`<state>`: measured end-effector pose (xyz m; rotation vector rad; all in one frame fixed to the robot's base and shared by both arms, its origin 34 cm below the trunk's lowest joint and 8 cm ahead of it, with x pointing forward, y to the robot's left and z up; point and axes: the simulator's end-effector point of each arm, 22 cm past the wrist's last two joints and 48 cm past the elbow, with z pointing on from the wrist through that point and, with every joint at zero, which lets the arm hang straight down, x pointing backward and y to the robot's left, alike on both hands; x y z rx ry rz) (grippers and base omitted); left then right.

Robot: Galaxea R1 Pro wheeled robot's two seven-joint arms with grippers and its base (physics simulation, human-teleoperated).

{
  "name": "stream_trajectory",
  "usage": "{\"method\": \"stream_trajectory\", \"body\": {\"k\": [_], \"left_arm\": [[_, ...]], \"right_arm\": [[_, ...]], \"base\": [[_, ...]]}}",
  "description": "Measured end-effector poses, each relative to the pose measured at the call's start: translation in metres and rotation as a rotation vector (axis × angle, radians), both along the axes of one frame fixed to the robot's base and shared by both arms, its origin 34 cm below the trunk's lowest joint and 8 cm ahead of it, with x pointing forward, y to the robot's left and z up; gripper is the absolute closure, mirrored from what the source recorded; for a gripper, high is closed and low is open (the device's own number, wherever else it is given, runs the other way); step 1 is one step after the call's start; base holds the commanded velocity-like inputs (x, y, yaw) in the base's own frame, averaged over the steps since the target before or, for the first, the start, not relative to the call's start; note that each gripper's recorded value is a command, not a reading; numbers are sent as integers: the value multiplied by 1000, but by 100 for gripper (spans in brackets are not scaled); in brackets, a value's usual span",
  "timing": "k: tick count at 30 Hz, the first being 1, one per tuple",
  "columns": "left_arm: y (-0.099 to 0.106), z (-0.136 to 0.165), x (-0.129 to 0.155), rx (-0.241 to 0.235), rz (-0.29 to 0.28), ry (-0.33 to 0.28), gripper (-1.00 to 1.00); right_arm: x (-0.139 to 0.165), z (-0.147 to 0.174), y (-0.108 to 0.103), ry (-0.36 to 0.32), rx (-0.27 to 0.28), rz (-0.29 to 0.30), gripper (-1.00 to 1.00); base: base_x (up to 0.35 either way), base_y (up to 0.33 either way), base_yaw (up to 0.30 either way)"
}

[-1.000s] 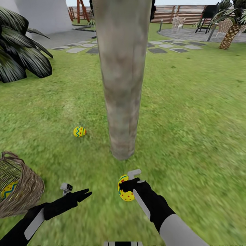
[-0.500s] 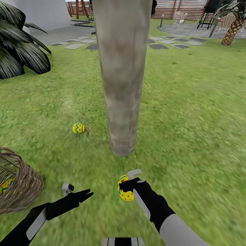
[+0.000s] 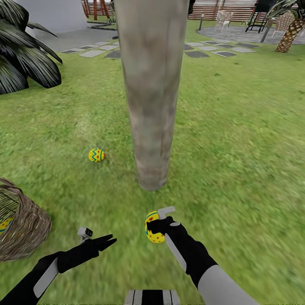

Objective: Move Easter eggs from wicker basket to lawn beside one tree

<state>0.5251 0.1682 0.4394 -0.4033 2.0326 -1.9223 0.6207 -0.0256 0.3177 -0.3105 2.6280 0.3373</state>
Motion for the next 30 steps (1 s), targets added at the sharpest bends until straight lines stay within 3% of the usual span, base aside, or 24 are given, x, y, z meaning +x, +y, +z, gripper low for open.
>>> {"method": "stream_trajectory", "body": {"k": [30], "left_arm": [[-9, -88, -31, -5, -28, 54, -100]], "right_arm": [[-32, -92, 0, 52, 4, 1, 100]], "base": [[0, 0, 0]]}}
